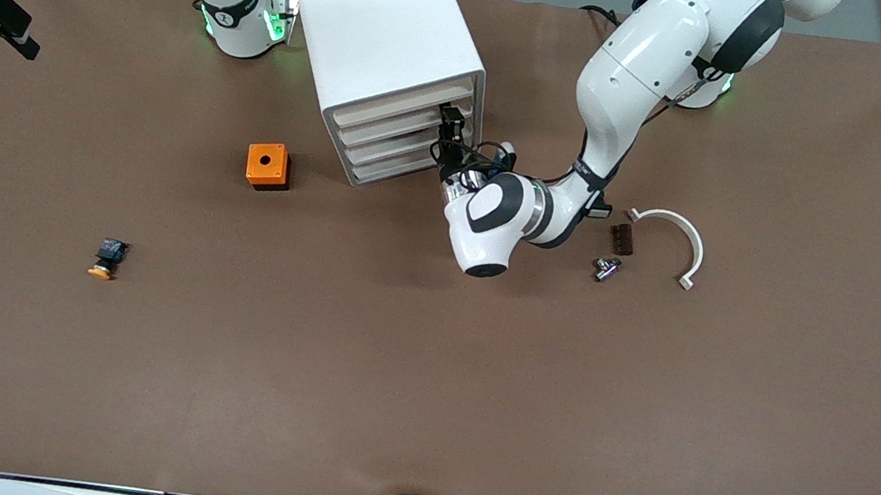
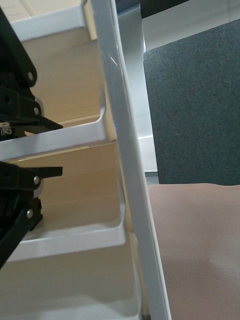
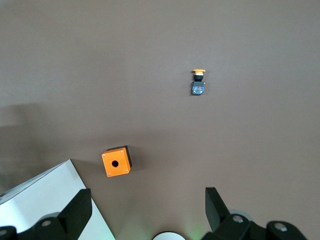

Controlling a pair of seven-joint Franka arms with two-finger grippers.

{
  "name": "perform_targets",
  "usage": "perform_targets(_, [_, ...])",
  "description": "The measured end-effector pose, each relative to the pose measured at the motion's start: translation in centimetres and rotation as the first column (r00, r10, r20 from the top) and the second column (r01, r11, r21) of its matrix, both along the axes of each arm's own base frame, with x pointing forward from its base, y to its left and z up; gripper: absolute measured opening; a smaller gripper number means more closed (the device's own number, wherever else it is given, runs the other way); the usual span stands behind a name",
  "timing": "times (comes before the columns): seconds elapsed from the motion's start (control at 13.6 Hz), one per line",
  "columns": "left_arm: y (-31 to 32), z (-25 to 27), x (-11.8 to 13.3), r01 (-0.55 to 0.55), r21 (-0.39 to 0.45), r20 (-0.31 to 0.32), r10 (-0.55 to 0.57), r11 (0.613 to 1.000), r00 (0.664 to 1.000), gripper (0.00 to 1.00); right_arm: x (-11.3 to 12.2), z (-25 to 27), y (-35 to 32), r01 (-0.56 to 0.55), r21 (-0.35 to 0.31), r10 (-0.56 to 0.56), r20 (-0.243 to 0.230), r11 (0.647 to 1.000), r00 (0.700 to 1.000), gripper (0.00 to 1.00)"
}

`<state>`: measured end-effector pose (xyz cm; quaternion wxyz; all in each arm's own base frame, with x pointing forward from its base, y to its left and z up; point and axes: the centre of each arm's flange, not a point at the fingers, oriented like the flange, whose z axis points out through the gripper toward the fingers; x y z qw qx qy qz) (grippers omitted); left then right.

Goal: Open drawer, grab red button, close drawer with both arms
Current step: 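Grasp the drawer handle with the left gripper and pull it open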

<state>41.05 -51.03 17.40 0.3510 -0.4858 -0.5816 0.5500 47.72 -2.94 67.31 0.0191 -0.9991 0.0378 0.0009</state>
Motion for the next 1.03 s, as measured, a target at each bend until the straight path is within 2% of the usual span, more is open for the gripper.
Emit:
perform_targets(0.07, [-0.1,0.0,-0.2,0.003,0.001,-0.001,-0.003,1.0,1.0,0.32,0.0,0.0,0.0,0.0,0.0,0.0,-0.002,1.0,1.0,1.0])
perform_targets(0.22, [-0.1,0.0,-0.3,0.006,0.007,-0.007,-0.006,1.0,1.0,0.12,0.0,0.0,0.1,-0.003,0.0,0.003,-0.002,1.0,1.0,1.0])
perform_targets(0.29, [-0.1,0.0,-0.3,0.004,0.024,-0.013,-0.004,1.0,1.0,0.09,0.0,0.0,0.2,-0.003,0.0,0.003,-0.002,1.0,1.0,1.0])
perform_targets(0.73, [0.8,0.0,0.8,-0.017,0.041,-0.018,0.017,0.999,1.0,0.08,0.0,-0.1,0.2,-0.003,0.0,0.003,-0.005,1.0,1.0,1.0])
perform_targets(1.03, [3.9,0.1,4.4,-0.095,0.039,-0.02,0.096,0.995,0.995,0.08,0.0,-0.1,0.2,-0.004,0.0,0.004,-0.005,1.0,1.0,1.0])
